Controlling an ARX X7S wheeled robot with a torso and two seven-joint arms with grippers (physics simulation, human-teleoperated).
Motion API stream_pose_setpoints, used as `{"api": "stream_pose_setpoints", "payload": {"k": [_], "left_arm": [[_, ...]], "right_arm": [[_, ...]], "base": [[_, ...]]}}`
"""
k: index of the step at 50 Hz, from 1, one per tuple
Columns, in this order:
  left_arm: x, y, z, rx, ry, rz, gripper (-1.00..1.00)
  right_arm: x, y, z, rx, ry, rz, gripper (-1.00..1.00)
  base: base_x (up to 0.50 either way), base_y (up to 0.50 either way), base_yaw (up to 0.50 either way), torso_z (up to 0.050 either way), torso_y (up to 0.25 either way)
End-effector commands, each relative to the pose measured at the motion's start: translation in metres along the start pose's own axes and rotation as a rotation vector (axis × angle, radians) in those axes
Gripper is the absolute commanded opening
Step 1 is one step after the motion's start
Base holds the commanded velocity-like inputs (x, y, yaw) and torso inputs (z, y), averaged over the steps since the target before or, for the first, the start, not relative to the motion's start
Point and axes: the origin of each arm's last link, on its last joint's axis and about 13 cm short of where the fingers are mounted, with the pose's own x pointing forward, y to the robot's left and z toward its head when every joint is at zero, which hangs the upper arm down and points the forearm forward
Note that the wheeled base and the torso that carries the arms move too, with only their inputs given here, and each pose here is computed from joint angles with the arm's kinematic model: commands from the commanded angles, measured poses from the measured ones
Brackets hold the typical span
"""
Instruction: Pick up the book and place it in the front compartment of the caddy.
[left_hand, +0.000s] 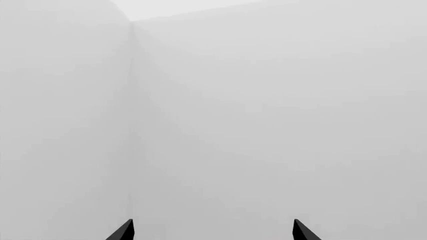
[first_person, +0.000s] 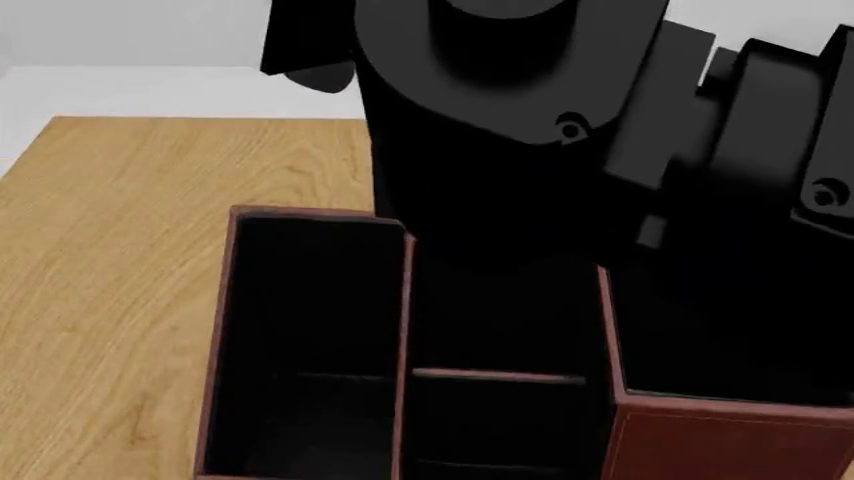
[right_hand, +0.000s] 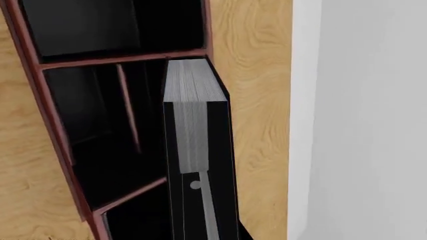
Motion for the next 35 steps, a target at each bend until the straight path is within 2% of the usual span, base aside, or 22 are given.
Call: {"api": "stream_pose_setpoints", "payload": {"k": [1,18,35], "left_arm": [[0.0,0.0,0.0,0.0,0.0,0.003,1.0],[-0.001,0.001,0.0,0.0,0.001,0.005,1.0],[-0.002,0.003,0.001,0.001,-0.002,0.009,1.0]], "right_arm": [[0.008,-0.005,-0.001,-0.016,0.048,-0.07,-1.0],[0.023,-0.005,-0.002,-0.009,0.068,-0.076,-1.0],[0.055,0.002,0.002,-0.006,0.051,-0.056,-1.0]], "base": [[0.0,0.0,0.0,0.0,0.0],[0.0,0.0,0.0,0.0,0.001],[0.0,0.0,0.0,0.0,0.001]]}}
